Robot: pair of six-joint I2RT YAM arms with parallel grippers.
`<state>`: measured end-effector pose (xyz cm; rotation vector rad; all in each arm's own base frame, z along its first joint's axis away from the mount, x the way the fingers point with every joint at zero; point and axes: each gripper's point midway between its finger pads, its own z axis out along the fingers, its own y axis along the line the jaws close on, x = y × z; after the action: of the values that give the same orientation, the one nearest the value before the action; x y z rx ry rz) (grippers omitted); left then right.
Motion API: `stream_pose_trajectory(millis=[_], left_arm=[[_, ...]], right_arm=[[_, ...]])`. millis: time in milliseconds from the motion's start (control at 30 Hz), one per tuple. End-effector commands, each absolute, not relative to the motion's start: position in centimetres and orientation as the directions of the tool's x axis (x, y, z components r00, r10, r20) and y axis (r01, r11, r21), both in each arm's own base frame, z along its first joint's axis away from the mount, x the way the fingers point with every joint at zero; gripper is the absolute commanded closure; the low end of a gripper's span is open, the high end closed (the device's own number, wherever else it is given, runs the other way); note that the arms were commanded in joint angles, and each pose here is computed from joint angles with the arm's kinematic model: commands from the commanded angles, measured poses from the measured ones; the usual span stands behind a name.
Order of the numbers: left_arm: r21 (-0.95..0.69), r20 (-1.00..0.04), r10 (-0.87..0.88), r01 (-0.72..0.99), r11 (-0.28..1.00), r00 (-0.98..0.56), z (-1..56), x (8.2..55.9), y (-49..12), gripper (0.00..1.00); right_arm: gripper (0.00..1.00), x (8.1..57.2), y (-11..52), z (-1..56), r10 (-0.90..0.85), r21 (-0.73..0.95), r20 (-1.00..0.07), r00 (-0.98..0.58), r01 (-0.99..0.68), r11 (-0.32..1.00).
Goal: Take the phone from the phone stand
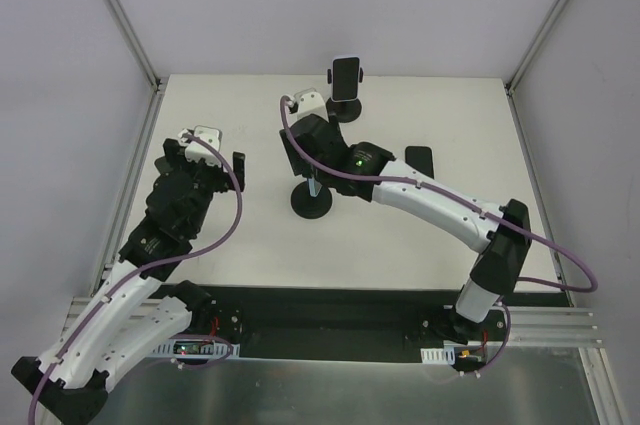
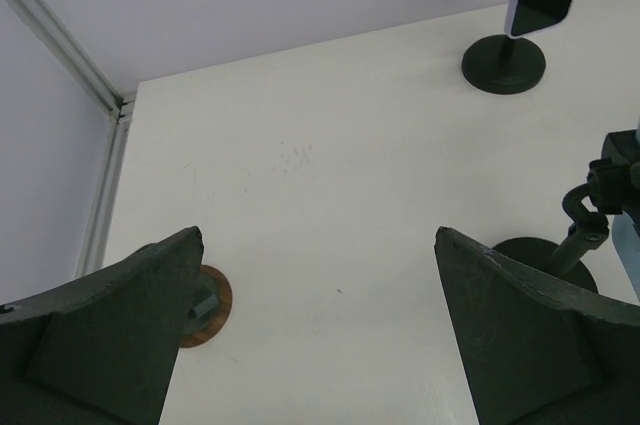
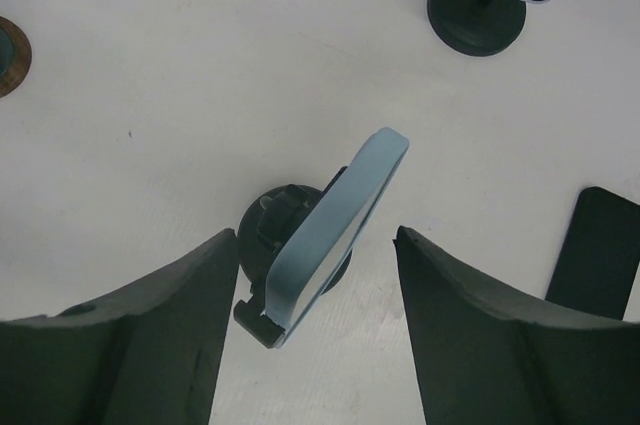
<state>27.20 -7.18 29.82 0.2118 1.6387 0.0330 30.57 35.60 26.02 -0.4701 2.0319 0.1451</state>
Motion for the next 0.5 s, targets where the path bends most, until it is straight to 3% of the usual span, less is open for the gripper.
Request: stream_pose_trajectory(millis=[0,267,467], left_arm=[[0.145,-0.986,0.159,0.237,0.961,-0.041,29.6,27.6,-9.6,0.01],[0.061,-0.987,0.124,0.482,0.874,-0.100,27.4,27.3,-15.0,0.01],[-0.001,-0.981,0.129,0.671,0.742,-0.144,25.7,26.1,-19.2,0.01]], right_arm=[[0.38,30.7,35.3,28.8,-0.220,-0.070,-0.905,-0.364,-0.383,0.921],[0.76,29.6,34.1,29.2,-0.226,-0.071,-0.921,-0.317,-0.434,0.898],[0.96,28.3,34.2,30.4,-0.230,-0.066,-0.940,-0.251,-0.529,0.846]])
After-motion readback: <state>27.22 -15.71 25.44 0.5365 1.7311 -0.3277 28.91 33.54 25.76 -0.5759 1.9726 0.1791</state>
